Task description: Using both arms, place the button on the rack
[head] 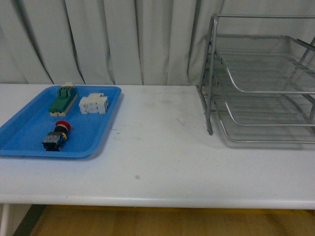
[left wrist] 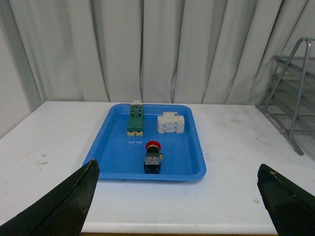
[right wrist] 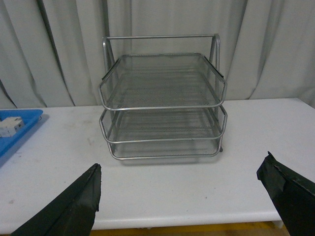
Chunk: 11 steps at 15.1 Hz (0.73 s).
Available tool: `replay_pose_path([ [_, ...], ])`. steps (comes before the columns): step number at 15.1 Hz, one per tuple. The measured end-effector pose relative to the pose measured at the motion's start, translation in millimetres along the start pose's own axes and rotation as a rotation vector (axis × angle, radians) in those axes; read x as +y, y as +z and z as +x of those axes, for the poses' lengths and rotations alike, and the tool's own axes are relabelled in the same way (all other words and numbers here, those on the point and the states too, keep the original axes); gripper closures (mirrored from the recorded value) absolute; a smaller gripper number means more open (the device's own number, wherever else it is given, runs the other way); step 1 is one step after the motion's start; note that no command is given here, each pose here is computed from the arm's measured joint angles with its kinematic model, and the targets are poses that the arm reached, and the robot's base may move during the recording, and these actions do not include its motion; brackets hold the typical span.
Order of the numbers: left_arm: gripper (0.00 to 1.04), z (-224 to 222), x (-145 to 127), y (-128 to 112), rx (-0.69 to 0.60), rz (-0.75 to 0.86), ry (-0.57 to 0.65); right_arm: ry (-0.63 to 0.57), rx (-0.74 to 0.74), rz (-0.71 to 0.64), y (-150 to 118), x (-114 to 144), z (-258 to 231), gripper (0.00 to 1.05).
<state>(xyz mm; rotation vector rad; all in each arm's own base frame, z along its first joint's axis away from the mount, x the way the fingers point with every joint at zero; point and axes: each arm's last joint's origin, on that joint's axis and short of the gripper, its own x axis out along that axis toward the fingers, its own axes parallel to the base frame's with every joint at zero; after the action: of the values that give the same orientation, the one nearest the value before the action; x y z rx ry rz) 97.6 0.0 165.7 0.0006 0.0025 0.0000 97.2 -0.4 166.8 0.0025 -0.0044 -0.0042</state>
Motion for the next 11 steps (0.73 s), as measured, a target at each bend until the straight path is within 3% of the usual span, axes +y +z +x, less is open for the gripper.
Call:
replay_pose_path([
  [11,0.07,0.0,0.0,0.0,0.000,0.000,0.000,0.000,0.000,0.000,0.0,0.0,0.0,0.06],
])
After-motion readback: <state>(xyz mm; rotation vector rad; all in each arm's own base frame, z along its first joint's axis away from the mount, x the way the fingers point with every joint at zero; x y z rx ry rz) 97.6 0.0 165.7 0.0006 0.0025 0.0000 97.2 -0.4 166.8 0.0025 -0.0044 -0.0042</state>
